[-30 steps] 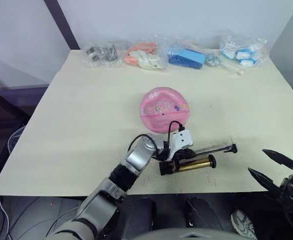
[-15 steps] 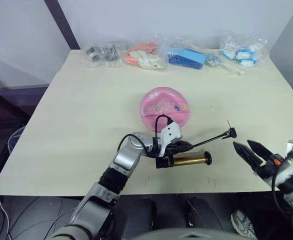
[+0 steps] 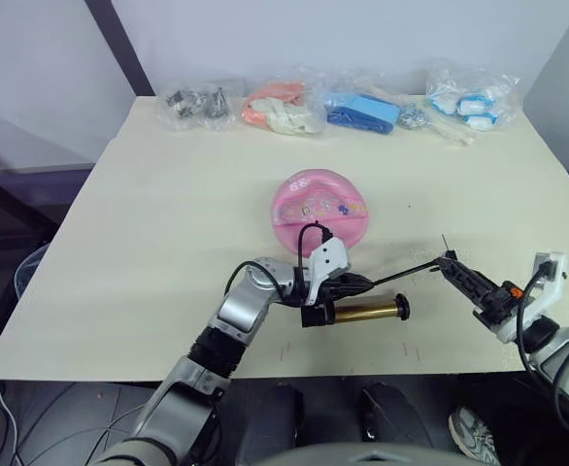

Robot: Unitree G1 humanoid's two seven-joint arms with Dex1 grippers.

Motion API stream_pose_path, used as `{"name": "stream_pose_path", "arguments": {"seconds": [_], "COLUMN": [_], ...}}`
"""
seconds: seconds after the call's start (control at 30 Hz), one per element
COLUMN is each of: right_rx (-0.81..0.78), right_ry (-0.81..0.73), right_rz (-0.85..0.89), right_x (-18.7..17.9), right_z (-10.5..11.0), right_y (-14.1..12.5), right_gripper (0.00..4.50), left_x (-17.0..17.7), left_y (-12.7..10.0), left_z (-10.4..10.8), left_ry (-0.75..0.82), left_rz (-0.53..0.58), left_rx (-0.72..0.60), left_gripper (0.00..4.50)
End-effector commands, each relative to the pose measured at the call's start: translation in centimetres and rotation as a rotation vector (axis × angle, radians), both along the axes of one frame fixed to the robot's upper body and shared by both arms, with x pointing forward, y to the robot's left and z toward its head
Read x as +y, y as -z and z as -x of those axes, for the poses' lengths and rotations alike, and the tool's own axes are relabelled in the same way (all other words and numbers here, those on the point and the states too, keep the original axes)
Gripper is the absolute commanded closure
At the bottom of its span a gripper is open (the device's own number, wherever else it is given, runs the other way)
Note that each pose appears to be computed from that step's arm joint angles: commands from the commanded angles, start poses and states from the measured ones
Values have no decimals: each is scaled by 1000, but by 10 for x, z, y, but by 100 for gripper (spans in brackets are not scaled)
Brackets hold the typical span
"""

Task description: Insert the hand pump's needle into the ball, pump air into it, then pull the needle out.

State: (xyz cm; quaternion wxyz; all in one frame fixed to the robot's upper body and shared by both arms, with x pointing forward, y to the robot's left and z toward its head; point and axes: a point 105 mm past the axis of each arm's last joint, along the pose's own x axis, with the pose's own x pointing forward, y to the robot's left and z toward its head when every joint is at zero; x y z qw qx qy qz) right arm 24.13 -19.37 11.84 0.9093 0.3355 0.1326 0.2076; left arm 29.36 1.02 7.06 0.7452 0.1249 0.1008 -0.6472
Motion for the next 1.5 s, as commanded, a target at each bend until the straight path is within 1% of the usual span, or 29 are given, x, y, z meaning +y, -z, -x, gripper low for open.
{"name": "stream_pose_path", "arguments": {"seconds": [0.03,0.27,0.43,0.63,0.73,0.77,0.83,0.87,1.5], "right_rx": [-45,-44,-67,-68,-75,-77,-79,-81,-82], "right_ry": [-21,-53,-25,-32,-28,-26,-31,-32,-62], "right_rz": [-5,-10,-25,-34,-30,-31,-26,-28,-10], "right_x": [0,0,-4,-2,-3,-3,-2,-2,1], "right_z": [-3,-3,-7,-7,-8,-9,-9,-9,-11], "right_y": [-10,-6,-8,-7,-7,-7,-7,-7,-8], "right_gripper": [0,0,0,0,80,120,238,277,277], "left_x": [-3,-2,-2,0,1,2,2,2,1], "left_y": [-12,-11,-11,-9,-8,-8,-8,-7,-5], "left_z": [3,3,2,2,1,1,1,2,6], "left_ry": [27,26,22,24,21,19,26,28,39], "left_rz": [49,42,44,39,34,34,29,28,24], "left_rx": [-26,-15,-12,-9,-7,-4,-5,-6,-2], "left_gripper": [448,448,448,448,450,450,450,450,450]}}
